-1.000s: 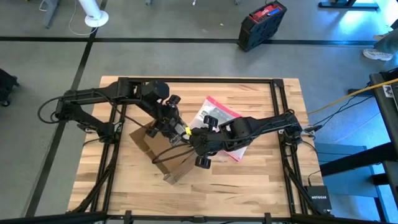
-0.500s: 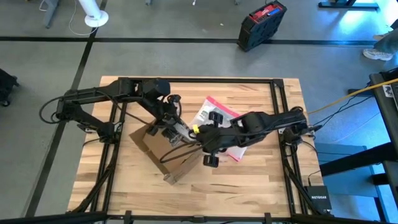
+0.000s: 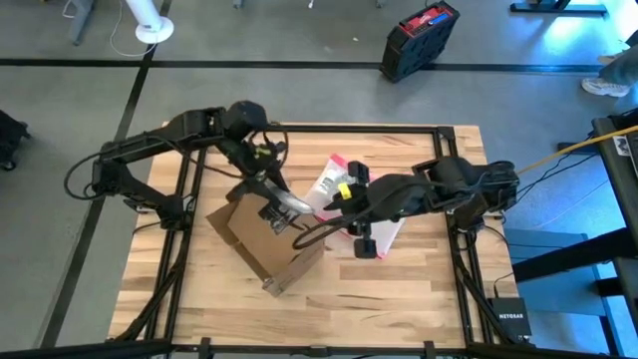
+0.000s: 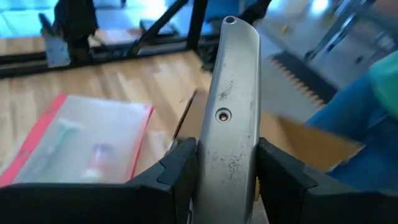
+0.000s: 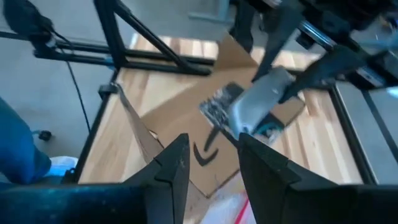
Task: Unpack boxes
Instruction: Break down the cardboard box with the gray cutter until it is fully flat
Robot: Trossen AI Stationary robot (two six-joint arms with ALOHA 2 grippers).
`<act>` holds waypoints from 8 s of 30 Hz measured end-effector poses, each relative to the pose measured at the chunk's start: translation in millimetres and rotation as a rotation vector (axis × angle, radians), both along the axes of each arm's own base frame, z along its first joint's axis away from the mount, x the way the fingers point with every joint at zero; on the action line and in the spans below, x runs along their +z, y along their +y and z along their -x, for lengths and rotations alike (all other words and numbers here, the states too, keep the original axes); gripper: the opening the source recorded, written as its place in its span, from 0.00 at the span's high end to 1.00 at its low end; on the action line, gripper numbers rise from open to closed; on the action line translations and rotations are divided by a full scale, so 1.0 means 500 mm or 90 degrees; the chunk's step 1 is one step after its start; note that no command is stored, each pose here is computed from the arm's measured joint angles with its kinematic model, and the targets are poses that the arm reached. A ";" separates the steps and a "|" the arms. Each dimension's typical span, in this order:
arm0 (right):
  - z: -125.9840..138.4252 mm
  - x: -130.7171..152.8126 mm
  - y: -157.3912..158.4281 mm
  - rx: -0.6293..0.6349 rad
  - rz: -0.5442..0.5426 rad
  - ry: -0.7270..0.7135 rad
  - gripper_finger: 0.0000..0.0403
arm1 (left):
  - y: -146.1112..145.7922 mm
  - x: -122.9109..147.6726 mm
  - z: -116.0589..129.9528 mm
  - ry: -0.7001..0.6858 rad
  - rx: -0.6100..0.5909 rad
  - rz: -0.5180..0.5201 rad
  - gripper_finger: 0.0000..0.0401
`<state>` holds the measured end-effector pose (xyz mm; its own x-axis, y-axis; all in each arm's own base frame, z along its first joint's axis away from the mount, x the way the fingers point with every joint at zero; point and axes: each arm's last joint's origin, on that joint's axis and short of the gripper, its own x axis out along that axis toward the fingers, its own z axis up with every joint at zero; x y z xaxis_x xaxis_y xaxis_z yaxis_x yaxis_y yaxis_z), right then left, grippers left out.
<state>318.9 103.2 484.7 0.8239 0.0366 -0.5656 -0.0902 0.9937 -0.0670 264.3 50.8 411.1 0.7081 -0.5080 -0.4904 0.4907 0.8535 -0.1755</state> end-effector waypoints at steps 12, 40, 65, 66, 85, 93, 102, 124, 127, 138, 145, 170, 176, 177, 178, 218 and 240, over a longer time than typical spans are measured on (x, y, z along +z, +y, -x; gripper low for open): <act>-0.002 0.039 -0.010 0.022 0.128 -0.117 0.64 | 0.029 0.046 -0.003 -0.064 -0.033 0.183 0.66; 0.053 0.126 -0.071 0.039 0.046 -0.279 0.40 | 0.035 0.149 -0.029 -0.202 -0.111 0.337 0.66; -0.055 0.112 -0.126 0.172 0.021 -0.383 0.41 | 0.038 0.150 -0.053 -0.226 -0.123 0.351 0.66; -0.057 0.112 -0.130 0.170 0.021 -0.384 0.41 | 0.038 0.150 -0.054 -0.227 -0.121 0.351 0.66; -0.090 0.088 -0.131 0.199 -0.015 -0.365 0.41 | 0.061 0.123 -0.075 -0.175 -0.093 0.374 0.66; -0.087 0.082 -0.132 0.176 -0.033 -0.336 0.41 | 0.066 0.120 -0.077 -0.163 -0.071 0.390 0.66; -0.086 0.078 -0.133 0.165 -0.047 -0.316 0.45 | 0.064 0.121 -0.079 -0.159 -0.054 0.405 0.66; -0.086 0.066 -0.131 0.176 -0.043 -0.284 0.71 | 0.053 0.125 -0.079 -0.174 -0.084 0.386 0.78; -0.080 0.066 -0.131 0.175 -0.046 -0.274 0.71 | 0.059 0.120 -0.078 -0.166 -0.084 0.382 0.79; -0.013 0.110 -0.148 0.045 -0.057 -0.294 0.72 | 0.085 0.099 -0.074 -0.173 -0.049 0.331 0.61; -0.007 0.103 -0.154 -0.027 -0.070 -0.264 0.73 | 0.083 0.098 -0.079 -0.221 -0.020 0.280 0.57; -0.014 0.114 -0.181 -0.053 -0.151 -0.300 0.73 | 0.022 0.079 -0.082 -0.267 0.167 0.025 0.58; -0.032 0.103 -0.180 -0.053 -0.149 -0.292 0.73 | 0.001 0.087 -0.092 -0.301 0.164 0.026 0.58; -0.032 0.103 -0.180 -0.054 -0.149 -0.292 0.73 | -0.001 0.087 -0.093 -0.301 0.177 0.021 0.58; -0.032 0.103 -0.180 -0.053 -0.149 -0.292 0.73 | -0.002 0.087 -0.094 -0.301 0.184 0.015 0.58; -0.034 0.094 -0.187 -0.100 -0.054 -0.277 0.58 | -0.029 0.120 -0.072 -0.292 0.237 -0.079 0.85; 0.013 0.122 -0.191 -0.118 -0.019 -0.299 0.58 | -0.025 0.158 -0.064 -0.377 0.231 -0.121 0.85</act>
